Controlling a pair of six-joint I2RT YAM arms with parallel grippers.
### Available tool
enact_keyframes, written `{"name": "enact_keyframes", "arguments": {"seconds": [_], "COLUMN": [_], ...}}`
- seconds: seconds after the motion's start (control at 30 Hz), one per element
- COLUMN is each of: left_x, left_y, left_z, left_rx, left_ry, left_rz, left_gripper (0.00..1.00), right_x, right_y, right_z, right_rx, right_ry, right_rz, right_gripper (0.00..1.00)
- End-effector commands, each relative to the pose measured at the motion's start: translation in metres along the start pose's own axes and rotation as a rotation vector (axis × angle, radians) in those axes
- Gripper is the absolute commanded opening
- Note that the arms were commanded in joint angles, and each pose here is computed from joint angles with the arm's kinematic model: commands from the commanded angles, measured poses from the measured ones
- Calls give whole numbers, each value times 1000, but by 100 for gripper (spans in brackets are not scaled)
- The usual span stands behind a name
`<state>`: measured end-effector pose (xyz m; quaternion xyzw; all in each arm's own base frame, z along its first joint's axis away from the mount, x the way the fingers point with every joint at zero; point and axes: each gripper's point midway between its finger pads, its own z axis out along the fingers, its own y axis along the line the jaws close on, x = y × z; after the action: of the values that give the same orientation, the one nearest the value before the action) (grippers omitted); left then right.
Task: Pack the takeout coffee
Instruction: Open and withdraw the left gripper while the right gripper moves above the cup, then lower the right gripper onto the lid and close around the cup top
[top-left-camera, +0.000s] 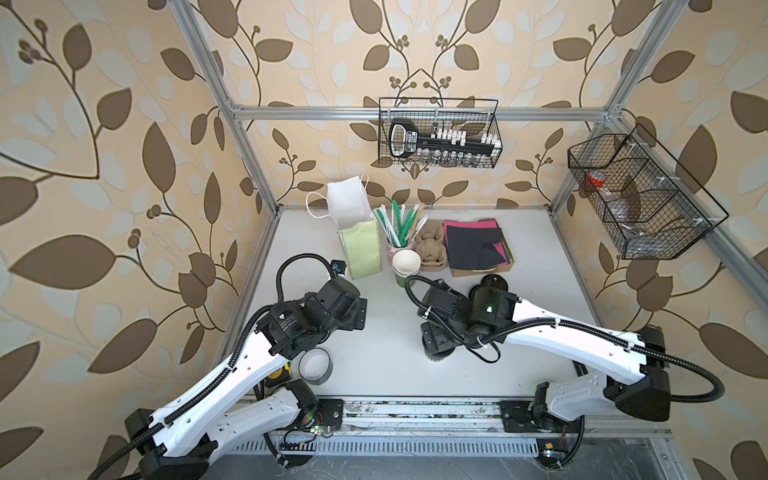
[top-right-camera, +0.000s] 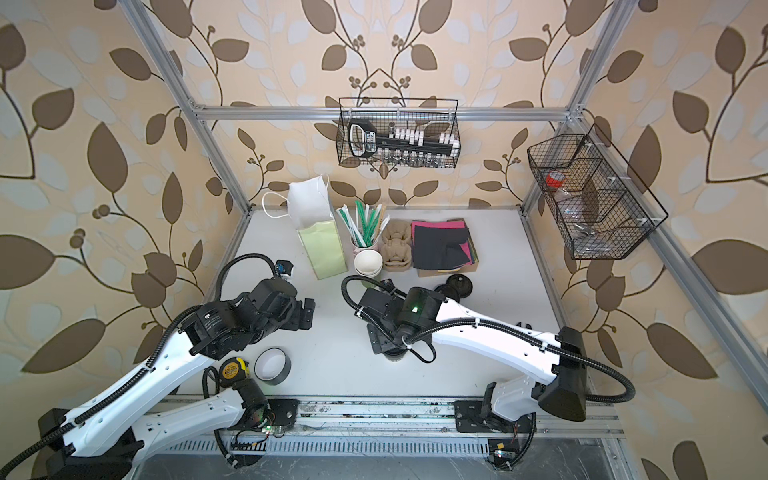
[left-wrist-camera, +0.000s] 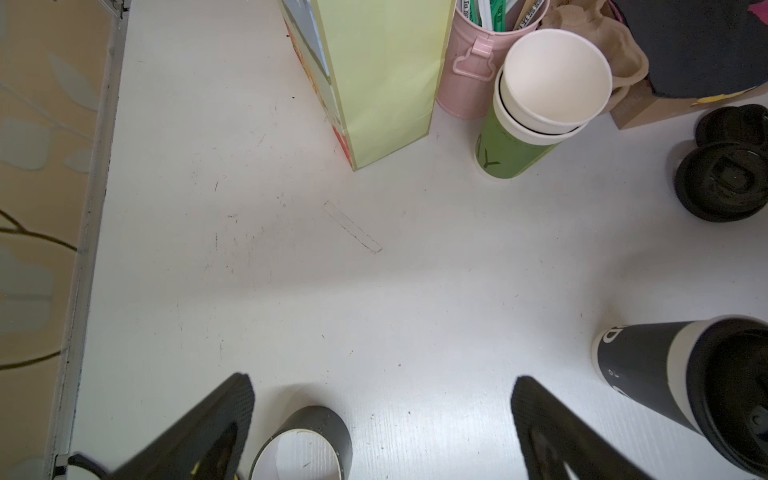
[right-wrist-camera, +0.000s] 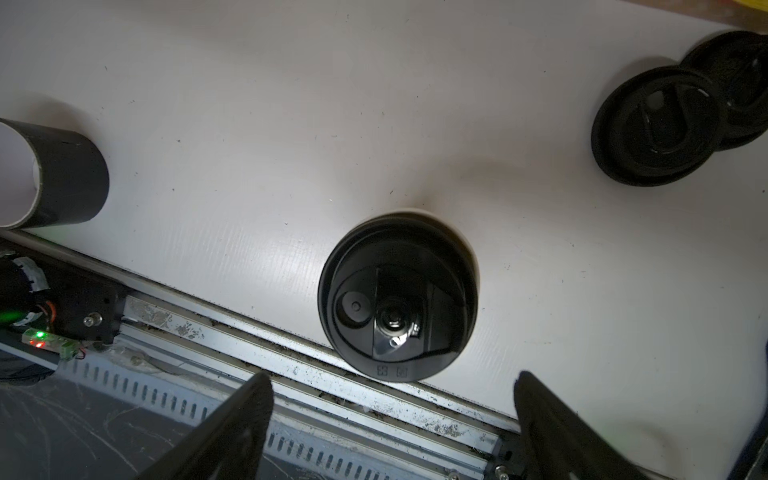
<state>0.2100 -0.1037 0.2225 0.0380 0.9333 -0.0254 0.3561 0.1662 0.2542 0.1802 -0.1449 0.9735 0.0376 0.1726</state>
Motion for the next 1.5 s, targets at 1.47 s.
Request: {"name": "enact_keyframes", "arguments": {"seconds": [1.47], "left_x": [1], "left_y": [1], "left_z": [10], "left_rx": [-16], "left_ry": [20], "left_rz": [18], "left_gripper": [99], "right_x": [12], "right_y": [-11], "right_z": [48], "right_rx": [135], "right_ry": [42], "right_rz": [-56], "right_gripper": [81]}}
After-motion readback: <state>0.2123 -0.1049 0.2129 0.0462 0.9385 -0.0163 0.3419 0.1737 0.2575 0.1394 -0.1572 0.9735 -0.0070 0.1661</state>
